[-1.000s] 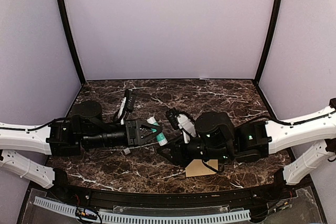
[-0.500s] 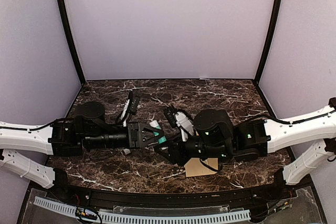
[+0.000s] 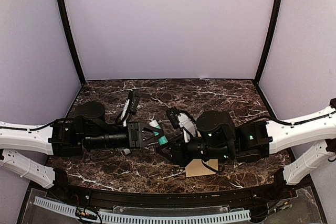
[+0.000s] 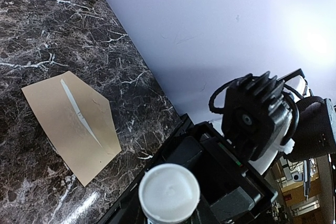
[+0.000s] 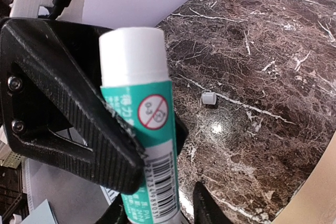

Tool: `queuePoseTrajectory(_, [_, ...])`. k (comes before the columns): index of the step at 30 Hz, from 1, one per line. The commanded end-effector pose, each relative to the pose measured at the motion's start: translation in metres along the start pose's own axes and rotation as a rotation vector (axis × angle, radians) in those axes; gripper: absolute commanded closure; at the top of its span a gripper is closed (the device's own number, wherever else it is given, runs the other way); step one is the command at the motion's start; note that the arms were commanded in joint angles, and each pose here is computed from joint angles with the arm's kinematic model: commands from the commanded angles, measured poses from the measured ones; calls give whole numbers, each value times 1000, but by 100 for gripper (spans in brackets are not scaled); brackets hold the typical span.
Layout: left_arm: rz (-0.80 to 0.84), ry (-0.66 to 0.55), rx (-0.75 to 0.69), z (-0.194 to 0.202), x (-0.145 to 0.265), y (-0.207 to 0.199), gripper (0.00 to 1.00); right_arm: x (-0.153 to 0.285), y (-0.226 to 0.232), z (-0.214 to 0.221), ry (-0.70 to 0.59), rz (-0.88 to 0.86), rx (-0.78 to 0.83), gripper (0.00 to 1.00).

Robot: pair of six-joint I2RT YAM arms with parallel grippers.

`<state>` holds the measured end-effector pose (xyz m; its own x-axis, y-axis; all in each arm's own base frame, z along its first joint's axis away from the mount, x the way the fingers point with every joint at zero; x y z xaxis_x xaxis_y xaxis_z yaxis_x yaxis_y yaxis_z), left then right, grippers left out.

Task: Place the letter into the envelope and seal it
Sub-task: Unscrew the solid glue.

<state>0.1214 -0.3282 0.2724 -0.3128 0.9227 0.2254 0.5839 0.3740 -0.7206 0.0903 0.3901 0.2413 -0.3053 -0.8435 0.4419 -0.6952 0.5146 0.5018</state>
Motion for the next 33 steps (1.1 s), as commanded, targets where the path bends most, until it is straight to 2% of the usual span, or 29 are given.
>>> queuePoseTrajectory(1, [31, -34, 0, -10, 5, -12, 100, 11, 4, -6, -35, -31, -11, 70])
queuePoseTrajectory(10, [50, -7, -9, -6, 2, -14, 100, 17, 14, -11, -67, -108, 13, 85])
queuePoseTrajectory(16, [137, 38, -64, 0, 2, -25, 100, 29, 20, -18, -103, -229, -8, 96])
queuePoseTrajectory(21, [264, 50, -132, 5, 8, -40, 100, 49, 23, -27, -145, -436, -71, 97])
queuePoseTrajectory(27, [424, 83, -212, 12, 16, -59, 100, 62, 29, -24, -107, -640, -106, 97])
queuePoseTrajectory(33, [490, 70, -245, 10, 19, -69, 100, 65, 34, -18, -73, -740, -131, 97])
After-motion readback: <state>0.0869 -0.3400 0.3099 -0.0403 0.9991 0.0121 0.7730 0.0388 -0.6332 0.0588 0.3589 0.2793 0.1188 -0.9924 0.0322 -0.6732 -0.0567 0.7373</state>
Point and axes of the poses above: each gripper's point midway between its finger pads, its own x axis back along the fingers, its own y axis along the line the jaws close on, z = x × y, the point moved 4 cm from there along x, back along the fingers, and after that the axes turned 5 degrees about -x, right-handed, at the moved point
